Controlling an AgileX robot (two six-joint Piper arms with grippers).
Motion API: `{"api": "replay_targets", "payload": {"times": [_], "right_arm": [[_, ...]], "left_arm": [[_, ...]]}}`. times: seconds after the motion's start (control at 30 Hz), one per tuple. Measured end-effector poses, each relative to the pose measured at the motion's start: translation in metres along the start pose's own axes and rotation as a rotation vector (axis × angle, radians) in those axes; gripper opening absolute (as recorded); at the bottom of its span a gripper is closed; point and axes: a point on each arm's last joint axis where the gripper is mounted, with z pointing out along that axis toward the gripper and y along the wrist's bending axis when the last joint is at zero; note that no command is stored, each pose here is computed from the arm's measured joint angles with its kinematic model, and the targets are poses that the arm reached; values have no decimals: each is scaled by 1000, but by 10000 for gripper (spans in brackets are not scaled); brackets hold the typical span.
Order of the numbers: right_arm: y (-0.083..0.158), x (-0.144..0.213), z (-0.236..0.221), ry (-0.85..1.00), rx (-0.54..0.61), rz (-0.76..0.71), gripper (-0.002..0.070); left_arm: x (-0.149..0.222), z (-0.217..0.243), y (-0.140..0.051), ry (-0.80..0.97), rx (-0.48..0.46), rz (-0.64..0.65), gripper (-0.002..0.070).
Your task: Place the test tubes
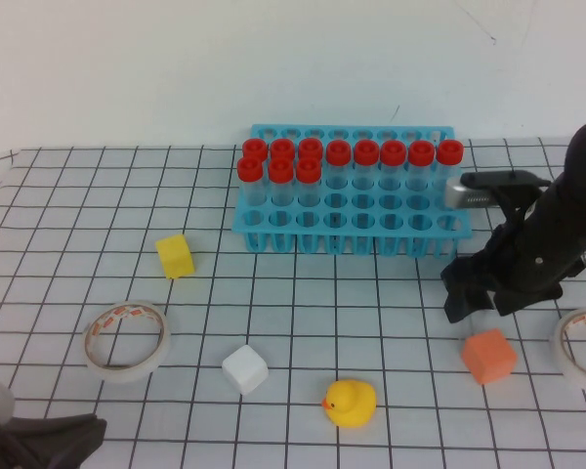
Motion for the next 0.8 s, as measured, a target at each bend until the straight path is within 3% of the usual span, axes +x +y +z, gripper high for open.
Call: {"api": "replay_targets", "payload": {"times": [0.4,0.5,0.7,0.8], "right_arm": [[-4,-2,13,9,45,-14,509],[-7,-1,14,15,73,-41,446],[-10,-1,13,19,107,-75,237],[-12,-1,13,21,121,-88,236]], "left_arm": [[0,0,0,3,3,8,-1],[0,0,0,3,3,8,-1],[0,0,0,3,3,8,-1],[0,0,0,3,3,8,-1]]}}
